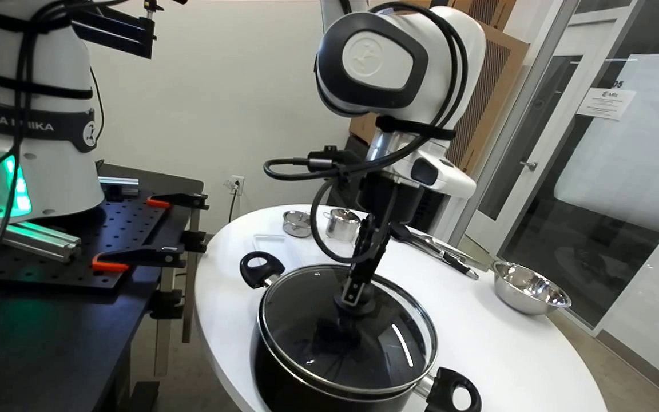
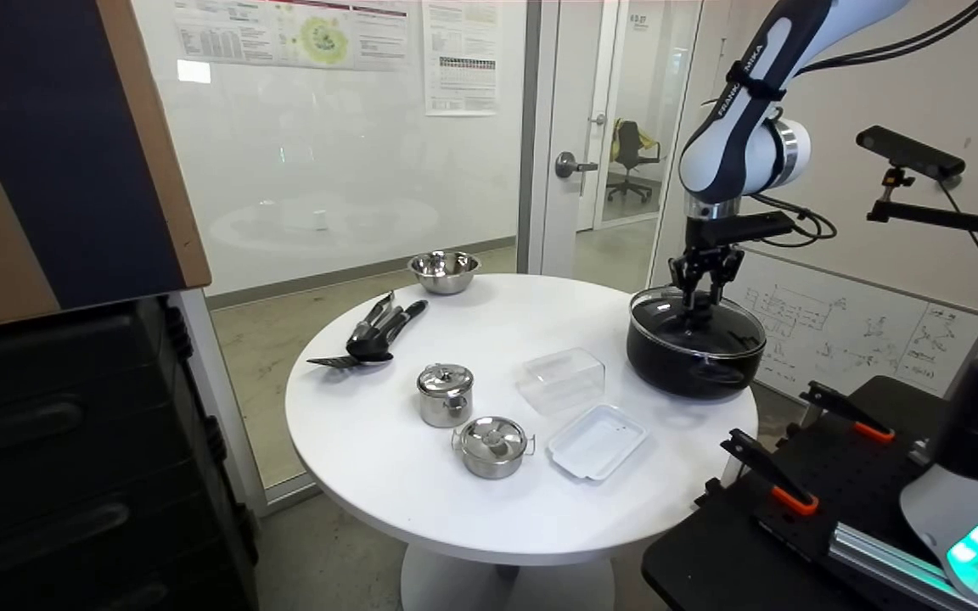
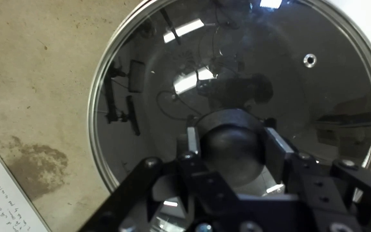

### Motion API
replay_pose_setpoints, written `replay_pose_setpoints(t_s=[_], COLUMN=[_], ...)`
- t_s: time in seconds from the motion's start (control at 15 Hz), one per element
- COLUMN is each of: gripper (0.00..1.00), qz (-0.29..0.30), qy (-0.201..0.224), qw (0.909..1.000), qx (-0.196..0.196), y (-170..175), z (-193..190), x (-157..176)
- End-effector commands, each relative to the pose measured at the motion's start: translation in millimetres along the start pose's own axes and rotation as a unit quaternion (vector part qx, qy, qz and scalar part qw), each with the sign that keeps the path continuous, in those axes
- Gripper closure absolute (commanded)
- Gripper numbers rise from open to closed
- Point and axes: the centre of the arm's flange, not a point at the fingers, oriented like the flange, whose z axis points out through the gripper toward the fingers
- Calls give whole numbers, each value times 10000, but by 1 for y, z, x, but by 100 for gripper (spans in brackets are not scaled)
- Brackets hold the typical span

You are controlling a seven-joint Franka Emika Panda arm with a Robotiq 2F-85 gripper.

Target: Remove the glass lid from the black pot and put it on the table

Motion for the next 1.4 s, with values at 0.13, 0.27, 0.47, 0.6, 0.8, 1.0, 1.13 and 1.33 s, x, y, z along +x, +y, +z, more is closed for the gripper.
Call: replay_pose_setpoints(t_s=[0.13,0.27,0.47,0.6,0.8,1.0,1.13,1.33], gripper=[75,75,75,75,75,75,50,50], qz=[-319,-398,-484,-553,-534,-496,-562,-560], qy=[338,403,399,401,480,563,561,567], qw=[9986,9982,9979,9976,9974,9971,9968,9968], qx=[250,221,133,88,32,-102,31,2], y=[-8,-21,-48,-72,-112,-144,-133,-141], z=[-65,-77,-89,-98,-116,-135,-123,-123], x=[-10,-2,17,35,66,95,68,79])
